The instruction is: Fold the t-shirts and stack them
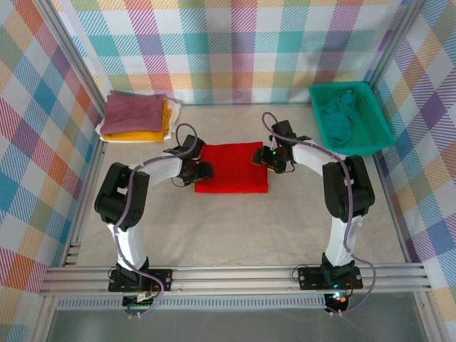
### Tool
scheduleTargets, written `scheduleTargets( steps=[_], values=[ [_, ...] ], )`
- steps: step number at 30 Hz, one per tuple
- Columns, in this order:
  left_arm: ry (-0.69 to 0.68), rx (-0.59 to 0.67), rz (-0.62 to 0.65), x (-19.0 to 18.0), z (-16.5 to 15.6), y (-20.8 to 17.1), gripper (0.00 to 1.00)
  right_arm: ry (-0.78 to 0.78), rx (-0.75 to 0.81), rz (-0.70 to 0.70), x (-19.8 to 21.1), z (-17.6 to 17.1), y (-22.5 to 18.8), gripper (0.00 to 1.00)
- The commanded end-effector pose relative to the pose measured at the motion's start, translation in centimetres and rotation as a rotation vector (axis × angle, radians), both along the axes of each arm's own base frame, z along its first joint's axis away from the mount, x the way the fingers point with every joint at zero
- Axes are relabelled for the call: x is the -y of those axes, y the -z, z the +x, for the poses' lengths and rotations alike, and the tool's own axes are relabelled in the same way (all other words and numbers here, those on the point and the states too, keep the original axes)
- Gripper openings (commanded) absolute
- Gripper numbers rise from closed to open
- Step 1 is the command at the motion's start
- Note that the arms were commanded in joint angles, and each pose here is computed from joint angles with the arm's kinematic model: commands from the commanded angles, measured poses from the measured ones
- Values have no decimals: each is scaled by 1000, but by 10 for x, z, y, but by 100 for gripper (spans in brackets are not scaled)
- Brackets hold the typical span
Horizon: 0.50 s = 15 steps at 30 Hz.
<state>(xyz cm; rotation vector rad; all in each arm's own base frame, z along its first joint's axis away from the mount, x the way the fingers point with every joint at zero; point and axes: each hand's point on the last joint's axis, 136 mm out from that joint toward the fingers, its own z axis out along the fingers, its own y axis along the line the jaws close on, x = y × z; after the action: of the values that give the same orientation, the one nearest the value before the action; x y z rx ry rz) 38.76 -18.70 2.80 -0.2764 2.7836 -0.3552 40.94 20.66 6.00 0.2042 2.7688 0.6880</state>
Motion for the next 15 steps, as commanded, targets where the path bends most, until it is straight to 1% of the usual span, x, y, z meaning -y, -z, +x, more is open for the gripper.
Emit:
scheduleTargets(
  steps=[1,4,6,9,11,15],
  values=[
    [21,17,-65,28,11,11,59,-17,4,26,-2,2,-2,63],
    [20,28,-49,31,17,17,46,-13,5,37,0,1,-3,63],
    [21,32,-31,30,21,20,29,-8,4,40,3,1,-3,63],
    [24,52,1,26,29,18,10,0,7,45,8,0,-5,62],
    [21,68,24,19,35,13,0,4,7,54,11,-1,-7,62],
    [15,115,58,-4,55,-7,0,8,33,72,18,0,-18,62]
  ],
)
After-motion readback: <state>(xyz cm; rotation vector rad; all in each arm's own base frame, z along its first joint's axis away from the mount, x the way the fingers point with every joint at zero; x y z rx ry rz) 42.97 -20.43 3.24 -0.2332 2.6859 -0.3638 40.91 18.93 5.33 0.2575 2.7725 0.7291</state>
